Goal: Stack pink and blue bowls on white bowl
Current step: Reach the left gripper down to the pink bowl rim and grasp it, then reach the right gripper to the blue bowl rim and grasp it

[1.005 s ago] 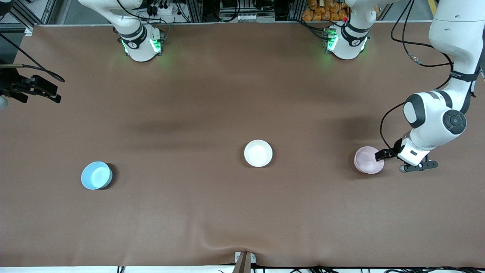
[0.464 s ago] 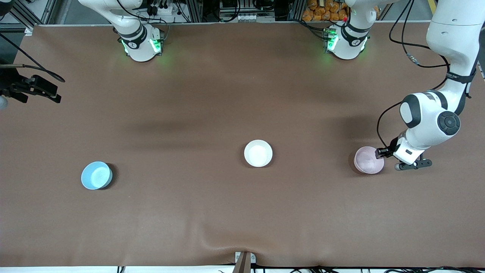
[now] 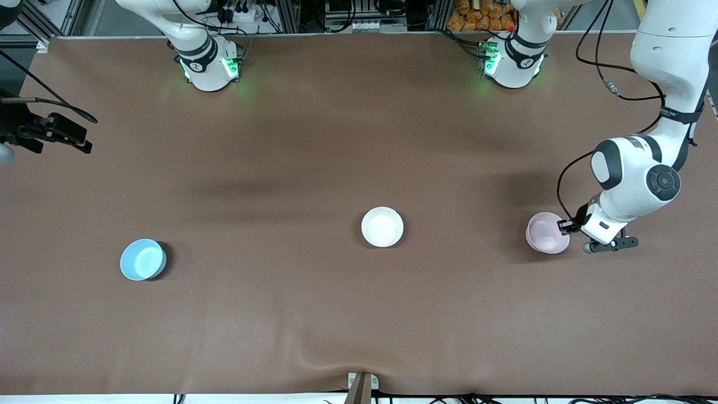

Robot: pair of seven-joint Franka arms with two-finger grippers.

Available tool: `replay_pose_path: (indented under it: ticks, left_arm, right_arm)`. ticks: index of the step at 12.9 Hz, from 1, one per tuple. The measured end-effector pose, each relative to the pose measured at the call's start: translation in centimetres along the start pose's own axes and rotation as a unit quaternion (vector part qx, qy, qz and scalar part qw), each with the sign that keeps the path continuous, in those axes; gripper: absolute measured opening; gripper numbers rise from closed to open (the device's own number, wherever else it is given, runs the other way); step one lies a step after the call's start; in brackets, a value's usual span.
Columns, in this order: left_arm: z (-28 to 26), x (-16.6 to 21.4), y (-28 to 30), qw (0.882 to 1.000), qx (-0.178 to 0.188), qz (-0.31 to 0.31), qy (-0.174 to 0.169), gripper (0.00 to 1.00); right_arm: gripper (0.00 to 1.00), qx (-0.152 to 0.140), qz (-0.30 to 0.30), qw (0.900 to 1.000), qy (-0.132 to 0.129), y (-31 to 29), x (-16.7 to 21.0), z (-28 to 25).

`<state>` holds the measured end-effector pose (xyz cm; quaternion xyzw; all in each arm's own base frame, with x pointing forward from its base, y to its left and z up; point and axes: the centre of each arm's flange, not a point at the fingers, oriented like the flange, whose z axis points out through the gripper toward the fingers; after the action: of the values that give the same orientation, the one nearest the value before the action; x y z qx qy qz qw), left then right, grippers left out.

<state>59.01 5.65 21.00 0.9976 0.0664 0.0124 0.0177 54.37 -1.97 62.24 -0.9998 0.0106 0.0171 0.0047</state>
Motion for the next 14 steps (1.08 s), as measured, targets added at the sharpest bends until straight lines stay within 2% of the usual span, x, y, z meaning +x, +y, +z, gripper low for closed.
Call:
replay_pose_path:
  ticks: [3, 6, 9, 14]
  left_arm:
    - [-0.1, 0.1, 0.2, 1.000, -0.001, 0.001, 0.001, 0.03]
    - [-0.2, 0.2, 0.6, 1.000, -0.002, 0.004, 0.003, 0.03]
    - [-0.3, 0.2, 0.9, 1.000, -0.004, 0.007, 0.004, 0.03]
    - [-0.3, 0.2, 0.9, 1.000, -0.004, 0.007, 0.004, 0.03]
  right_arm:
    - [1.00, 0.000, 0.000, 1.000, 0.008, 0.0, 0.1, -0.4]
    - [1.00, 0.001, 0.001, 1.000, 0.002, 0.1, 0.7, 0.5]
    - [1.00, 0.001, 0.003, 1.000, -0.019, 0.4, 2.3, 3.0]
    - [1.00, 0.003, 0.022, 0.998, -0.056, 2.8, 6.8, 10.5]
